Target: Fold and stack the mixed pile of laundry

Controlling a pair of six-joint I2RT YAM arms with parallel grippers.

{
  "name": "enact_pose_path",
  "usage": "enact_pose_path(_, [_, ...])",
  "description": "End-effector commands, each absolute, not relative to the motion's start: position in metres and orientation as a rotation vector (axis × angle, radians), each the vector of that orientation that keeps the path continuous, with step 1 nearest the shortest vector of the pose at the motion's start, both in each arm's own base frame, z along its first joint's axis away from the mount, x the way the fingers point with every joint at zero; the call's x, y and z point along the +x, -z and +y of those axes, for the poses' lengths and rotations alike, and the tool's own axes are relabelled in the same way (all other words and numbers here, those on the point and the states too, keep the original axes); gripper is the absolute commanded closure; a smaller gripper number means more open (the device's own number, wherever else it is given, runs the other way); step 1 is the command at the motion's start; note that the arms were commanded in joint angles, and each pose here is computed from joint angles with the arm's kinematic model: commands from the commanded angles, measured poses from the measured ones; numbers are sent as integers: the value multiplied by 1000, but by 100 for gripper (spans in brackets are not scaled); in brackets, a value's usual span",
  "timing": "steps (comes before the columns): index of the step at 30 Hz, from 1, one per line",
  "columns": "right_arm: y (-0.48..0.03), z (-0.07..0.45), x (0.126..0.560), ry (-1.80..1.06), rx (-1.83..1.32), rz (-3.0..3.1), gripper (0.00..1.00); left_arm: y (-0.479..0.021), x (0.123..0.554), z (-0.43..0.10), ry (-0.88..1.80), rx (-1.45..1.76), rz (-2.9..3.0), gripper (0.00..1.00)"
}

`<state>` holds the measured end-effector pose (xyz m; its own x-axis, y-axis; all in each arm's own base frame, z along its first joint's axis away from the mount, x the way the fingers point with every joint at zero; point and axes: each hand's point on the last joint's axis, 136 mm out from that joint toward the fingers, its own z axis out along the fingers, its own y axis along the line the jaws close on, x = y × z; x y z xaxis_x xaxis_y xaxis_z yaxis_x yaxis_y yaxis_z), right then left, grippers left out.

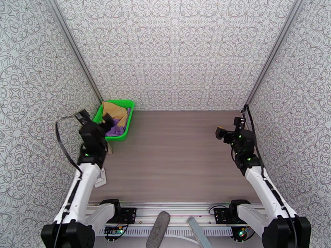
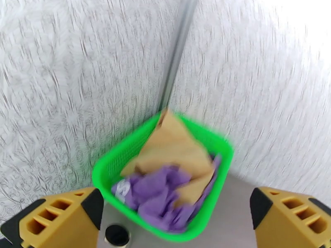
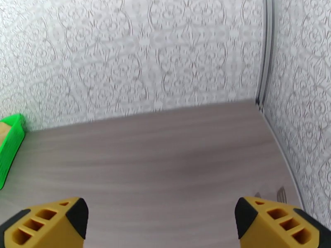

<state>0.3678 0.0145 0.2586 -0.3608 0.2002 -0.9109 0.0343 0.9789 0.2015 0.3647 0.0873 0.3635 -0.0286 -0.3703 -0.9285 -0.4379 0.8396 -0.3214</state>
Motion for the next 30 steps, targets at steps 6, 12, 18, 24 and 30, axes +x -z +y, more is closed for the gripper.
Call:
enact_pose_path(6, [-223,34,339,-281,214,2372,1,-253,391,28,208,-530,2361,1])
enact_pose_path(12, [-201,46,348,-337,189,2444,1,-222,440,63,186,-620,2487,9])
enact_pose_path(18, [-188,58,358,-391,155,2466,2,-207,469,116,35,-732,2509,18])
enact_pose_path(24, [-179,66,366,-426,131,2488,7,-178,497,130,23,-704,2565,24])
enact_pose_path(30, [-172,70,369,-422,124,2512,9,-174,528,126,100,-607,2513,27])
